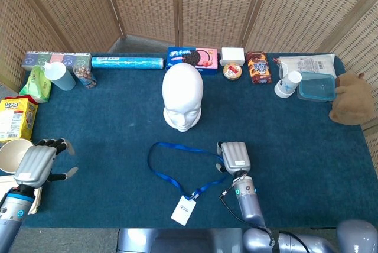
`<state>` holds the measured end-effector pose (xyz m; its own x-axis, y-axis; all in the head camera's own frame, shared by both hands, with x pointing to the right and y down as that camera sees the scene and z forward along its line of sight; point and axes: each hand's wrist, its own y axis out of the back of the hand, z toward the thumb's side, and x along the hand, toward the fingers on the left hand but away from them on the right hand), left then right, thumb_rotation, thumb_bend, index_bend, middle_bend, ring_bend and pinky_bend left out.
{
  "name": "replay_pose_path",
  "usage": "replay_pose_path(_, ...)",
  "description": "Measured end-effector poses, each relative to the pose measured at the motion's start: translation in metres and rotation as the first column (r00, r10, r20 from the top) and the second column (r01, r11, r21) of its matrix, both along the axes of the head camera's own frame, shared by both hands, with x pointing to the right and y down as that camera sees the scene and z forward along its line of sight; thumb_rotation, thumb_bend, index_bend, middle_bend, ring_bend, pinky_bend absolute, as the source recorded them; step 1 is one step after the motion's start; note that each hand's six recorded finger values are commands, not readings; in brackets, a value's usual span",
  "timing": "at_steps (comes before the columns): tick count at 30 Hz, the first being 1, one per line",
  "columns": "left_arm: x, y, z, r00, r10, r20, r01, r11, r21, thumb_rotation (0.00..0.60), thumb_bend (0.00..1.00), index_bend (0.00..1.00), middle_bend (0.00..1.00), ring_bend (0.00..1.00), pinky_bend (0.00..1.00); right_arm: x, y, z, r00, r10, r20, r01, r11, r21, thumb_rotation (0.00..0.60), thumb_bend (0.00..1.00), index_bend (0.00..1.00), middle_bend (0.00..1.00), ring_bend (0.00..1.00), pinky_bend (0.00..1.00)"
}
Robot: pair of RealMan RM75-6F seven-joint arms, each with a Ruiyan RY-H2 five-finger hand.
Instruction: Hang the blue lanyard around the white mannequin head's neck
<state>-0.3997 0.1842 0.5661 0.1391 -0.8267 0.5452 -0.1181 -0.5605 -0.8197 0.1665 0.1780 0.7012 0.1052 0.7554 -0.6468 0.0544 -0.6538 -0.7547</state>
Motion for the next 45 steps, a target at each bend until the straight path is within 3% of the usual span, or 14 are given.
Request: replay_pose_path(45, -0.002, 0.001, 0.005, 1.0, -0.014, -0.015, 0.013, 1.0, -0.009, 0.526, 0.22, 0.46, 0.38, 0.35, 0.28, -0.006, -0.011, 0.021, 0.997, -0.016, -0.08, 0.014, 0.999, -0.031, 0.546, 0.44, 0.53, 0.92, 1.0, 1.0)
